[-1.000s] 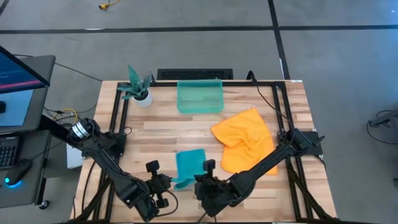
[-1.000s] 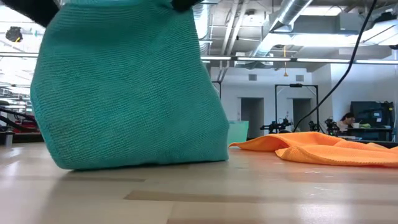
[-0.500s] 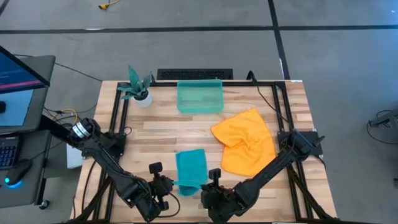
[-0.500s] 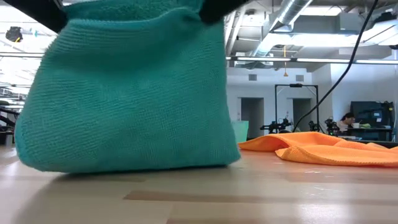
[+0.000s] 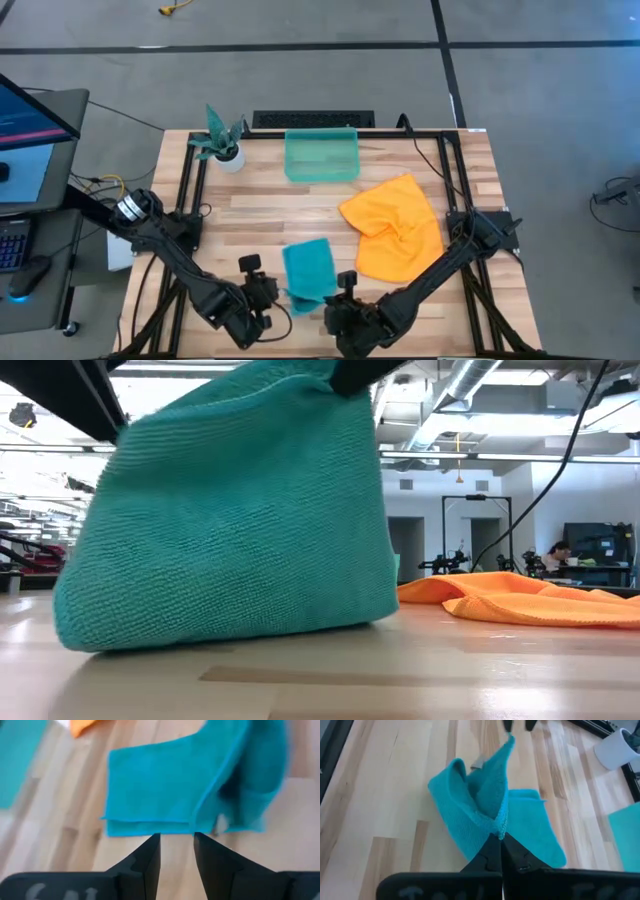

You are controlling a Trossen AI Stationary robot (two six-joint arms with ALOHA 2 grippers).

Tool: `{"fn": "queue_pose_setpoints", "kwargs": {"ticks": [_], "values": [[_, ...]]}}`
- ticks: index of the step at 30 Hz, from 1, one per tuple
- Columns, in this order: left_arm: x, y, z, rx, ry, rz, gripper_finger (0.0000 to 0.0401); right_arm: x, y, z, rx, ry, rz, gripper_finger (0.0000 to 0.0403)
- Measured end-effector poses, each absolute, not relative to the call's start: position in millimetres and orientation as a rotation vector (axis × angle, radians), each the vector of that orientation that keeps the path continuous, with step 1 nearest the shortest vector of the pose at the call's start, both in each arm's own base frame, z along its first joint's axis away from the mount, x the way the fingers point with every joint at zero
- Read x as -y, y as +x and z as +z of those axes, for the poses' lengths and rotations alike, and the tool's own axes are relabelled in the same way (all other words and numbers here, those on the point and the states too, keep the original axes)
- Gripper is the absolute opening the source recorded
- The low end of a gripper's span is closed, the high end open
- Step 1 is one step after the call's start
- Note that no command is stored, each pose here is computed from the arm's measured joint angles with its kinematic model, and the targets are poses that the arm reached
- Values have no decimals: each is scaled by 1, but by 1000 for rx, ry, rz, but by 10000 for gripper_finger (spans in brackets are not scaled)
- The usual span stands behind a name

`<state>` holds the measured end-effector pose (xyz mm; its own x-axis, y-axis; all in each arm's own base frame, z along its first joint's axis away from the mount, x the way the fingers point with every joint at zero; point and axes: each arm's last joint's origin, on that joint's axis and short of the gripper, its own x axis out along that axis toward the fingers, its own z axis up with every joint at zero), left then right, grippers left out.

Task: Roll microfiber towels into tight, uniform cylinder then place into a basket
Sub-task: Roll the blue microfiber cloth

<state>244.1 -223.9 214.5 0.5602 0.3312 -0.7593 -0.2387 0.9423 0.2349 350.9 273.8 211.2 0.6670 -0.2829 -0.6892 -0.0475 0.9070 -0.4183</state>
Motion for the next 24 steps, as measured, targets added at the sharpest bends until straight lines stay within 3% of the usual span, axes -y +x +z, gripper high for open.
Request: {"fn": "queue_pose_setpoints", "kwargs": {"ticks": [7,17,24], "values": [[214,236,205,-928,128,439,112,-265,353,210,-859,-449,-180,4],[171,234,151,-902,234,563,112,-235,371,209,-899,-459,-249,4],[150,234,140,-936,240,636,112,-206,385,208,-937,-447,-315,3]]}}
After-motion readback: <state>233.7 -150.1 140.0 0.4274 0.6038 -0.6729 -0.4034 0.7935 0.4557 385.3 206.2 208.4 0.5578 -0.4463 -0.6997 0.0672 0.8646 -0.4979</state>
